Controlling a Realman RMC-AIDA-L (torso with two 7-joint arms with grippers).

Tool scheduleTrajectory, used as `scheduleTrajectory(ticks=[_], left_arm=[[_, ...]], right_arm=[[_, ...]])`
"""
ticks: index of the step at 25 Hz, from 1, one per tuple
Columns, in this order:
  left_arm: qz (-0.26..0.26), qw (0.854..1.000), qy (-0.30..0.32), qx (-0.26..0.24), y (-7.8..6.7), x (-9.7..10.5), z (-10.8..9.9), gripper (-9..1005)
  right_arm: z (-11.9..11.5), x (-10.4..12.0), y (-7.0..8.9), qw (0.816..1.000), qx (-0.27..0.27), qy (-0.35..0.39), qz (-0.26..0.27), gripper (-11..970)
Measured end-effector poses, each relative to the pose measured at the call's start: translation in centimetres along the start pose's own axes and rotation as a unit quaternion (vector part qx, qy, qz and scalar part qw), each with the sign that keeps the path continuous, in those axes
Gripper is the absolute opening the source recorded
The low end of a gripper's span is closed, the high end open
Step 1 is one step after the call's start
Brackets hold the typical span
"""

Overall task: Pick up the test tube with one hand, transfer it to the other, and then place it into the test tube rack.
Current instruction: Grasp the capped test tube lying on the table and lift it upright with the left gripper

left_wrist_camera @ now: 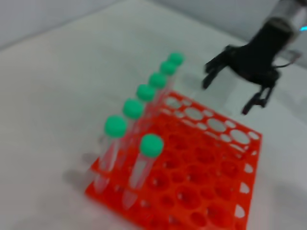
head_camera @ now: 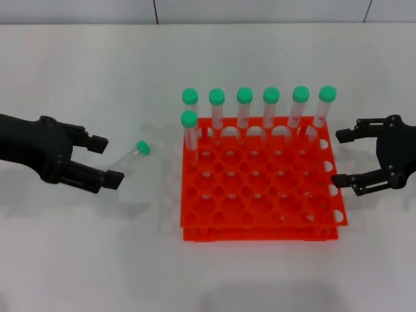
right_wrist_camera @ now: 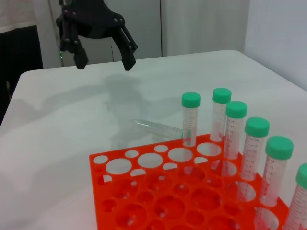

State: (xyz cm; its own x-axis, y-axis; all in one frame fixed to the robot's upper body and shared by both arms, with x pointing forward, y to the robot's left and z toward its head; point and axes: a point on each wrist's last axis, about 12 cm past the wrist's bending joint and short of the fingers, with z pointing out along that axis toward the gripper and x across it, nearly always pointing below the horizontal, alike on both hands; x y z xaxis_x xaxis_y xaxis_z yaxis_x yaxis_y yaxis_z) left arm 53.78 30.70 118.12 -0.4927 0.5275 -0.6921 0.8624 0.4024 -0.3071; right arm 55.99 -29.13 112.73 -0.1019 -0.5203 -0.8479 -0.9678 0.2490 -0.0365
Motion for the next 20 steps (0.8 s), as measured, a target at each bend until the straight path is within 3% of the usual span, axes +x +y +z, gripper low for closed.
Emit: scheduleTrajectory(ticks=[10,20], left_arm=[[-0.128,0.989,0.060,-0.040,0.5,-2.3,-0.3,876],[-0.151,0.970,0.151,-0.114,1.8,-2.9,1.2,875]], right_arm=[[0.2,-0.1,0.0,1.000,-0.001,-0.002,-0.003,854],[1.2,-0.5,0.1,1.000,-0.004,-0.004,-0.014,853]])
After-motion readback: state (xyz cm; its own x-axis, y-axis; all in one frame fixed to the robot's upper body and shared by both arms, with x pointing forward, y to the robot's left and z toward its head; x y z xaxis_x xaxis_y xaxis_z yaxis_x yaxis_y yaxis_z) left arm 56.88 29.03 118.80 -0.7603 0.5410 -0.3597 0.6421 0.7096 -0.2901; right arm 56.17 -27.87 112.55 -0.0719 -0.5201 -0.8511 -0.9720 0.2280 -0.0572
